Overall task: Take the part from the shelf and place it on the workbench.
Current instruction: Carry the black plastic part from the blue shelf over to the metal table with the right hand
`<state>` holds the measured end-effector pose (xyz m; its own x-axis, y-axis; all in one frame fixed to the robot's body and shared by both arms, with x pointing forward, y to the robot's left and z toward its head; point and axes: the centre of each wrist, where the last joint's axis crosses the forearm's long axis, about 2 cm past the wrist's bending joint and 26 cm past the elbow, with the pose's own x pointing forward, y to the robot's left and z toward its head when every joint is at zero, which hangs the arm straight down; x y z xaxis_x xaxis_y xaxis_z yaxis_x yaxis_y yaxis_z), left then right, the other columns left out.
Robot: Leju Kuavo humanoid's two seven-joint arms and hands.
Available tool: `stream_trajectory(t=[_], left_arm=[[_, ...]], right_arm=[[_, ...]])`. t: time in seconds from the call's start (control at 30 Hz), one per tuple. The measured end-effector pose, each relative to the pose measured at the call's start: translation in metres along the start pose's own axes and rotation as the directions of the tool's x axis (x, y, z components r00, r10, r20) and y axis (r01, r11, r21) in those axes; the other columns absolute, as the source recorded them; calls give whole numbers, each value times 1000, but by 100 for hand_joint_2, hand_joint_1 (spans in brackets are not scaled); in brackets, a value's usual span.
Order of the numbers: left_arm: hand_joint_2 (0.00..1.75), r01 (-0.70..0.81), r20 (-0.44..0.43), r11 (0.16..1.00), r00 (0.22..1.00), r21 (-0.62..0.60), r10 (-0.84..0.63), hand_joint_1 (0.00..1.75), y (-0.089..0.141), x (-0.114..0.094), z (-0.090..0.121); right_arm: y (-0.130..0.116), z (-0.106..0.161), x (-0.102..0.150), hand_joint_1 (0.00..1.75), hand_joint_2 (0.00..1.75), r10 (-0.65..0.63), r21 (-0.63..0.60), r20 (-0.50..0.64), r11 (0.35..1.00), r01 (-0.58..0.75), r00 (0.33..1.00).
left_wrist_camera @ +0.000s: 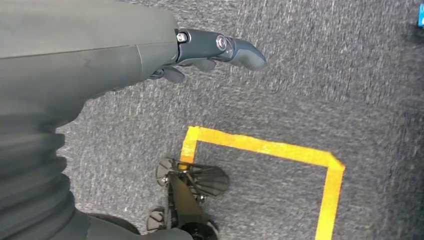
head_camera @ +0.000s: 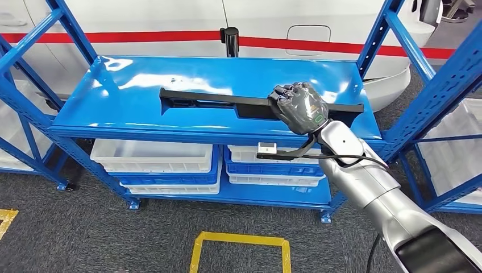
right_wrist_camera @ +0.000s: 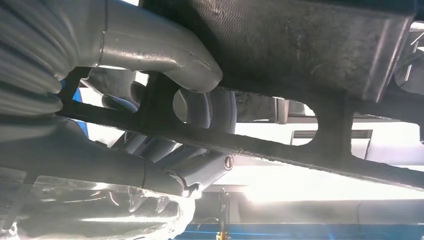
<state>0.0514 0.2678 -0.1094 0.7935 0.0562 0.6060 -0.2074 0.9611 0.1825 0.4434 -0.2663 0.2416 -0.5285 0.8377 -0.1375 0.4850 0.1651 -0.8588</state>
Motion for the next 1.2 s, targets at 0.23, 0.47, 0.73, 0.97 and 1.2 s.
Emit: stream_trajectory(t=[0.23, 0.47, 0.73, 0.97, 1.2], left_arm=[[175, 9, -4, 1000, 1000, -5, -9, 0, 0, 0, 0], [175, 18, 1, 1000, 1000, -6, -18, 0, 5, 1, -2], [175, 13, 5, 1000, 1000, -18, -13, 0, 1, 4, -3], [175, 15, 3, 1000, 1000, -18, -15, 0, 2, 3, -2], [175, 18, -5, 1000, 1000, -18, -18, 0, 3, -1, 0]], right_arm=[[4, 5, 2, 175, 175, -4, 16, -5, 1000, 4, 1000], [6, 13, 2, 175, 175, 0, 22, -11, 1000, 1, 1000], [8, 28, -4, 175, 175, 16, 52, -23, 999, -15, 1000], [7, 29, -2, 175, 175, 15, 43, -23, 999, -14, 1000], [7, 31, -1, 175, 175, 16, 45, -24, 999, -15, 1000]])
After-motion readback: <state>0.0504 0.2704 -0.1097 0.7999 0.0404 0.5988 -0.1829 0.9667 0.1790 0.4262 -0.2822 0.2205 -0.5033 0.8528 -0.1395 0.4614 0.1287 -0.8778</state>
